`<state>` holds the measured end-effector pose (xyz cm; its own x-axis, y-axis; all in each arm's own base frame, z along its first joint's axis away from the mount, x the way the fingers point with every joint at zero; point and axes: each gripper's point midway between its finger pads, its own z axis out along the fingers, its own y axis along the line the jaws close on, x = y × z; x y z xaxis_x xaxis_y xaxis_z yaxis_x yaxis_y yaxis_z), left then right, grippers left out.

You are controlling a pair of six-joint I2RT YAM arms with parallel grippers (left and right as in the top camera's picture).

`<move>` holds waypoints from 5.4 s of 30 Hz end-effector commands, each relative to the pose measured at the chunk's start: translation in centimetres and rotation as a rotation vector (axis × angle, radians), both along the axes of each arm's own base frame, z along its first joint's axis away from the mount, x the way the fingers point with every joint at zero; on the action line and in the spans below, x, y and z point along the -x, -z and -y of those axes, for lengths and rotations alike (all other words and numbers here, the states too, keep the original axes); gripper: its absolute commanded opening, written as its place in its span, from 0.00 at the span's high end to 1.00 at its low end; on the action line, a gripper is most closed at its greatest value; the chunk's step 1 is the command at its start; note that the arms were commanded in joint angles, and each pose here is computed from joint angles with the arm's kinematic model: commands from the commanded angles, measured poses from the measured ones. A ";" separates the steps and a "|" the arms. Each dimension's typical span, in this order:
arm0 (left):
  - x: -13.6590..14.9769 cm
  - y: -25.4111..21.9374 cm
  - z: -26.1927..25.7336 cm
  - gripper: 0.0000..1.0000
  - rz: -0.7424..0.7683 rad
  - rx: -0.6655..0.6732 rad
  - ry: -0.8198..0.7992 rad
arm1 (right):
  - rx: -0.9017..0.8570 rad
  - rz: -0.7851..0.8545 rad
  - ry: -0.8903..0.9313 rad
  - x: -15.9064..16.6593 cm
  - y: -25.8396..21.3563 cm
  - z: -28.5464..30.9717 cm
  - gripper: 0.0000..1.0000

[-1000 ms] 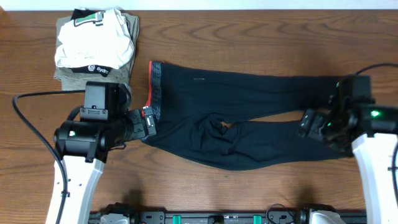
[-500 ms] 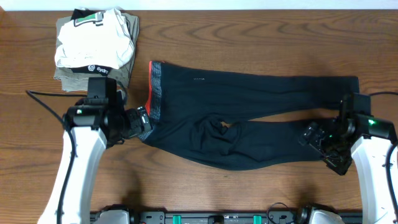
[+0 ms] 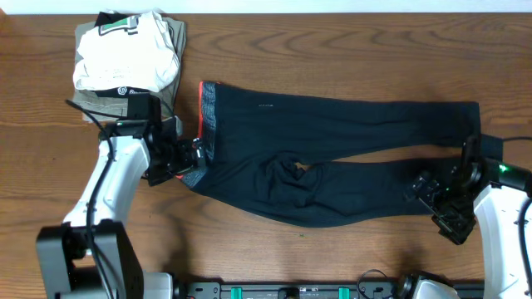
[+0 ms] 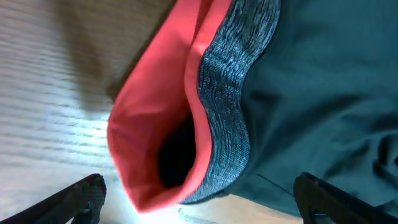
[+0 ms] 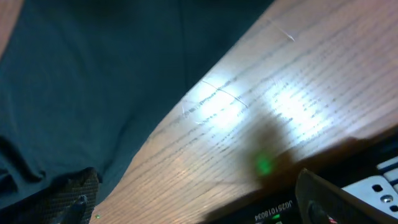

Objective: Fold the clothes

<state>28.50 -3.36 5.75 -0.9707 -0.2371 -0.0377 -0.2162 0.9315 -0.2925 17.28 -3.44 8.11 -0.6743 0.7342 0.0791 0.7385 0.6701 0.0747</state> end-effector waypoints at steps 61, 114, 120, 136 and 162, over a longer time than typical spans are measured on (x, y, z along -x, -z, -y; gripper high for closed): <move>1.8 2.7 1.2 0.31 -0.083 0.122 -0.396 | 0.148 0.031 0.205 0.4 0.6 2.5 0.01; 2.5 2.8 1.2 0.73 -0.107 0.113 -0.369 | 0.190 0.016 0.479 -2.0 9.8 11.9 0.26; 2.5 2.8 1.2 0.73 -0.107 0.113 -0.369 | 0.200 0.039 0.462 -2.5 9.7 12.3 0.39; 2.7 2.8 1.2 0.73 -0.108 0.110 -0.349 | 0.117 0.064 0.456 -3.7 11.6 11.7 0.38; 2.7 2.8 1.2 0.74 -0.107 0.110 -0.348 | -0.031 -0.103 0.452 -0.9 13.5 9.0 0.32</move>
<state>25.80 -4.69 2.85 -0.8204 -0.5612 0.1097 -0.5609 0.7525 -0.3452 22.35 -18.12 -1.01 -0.2982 0.9454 -0.1316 0.9505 0.3068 0.0501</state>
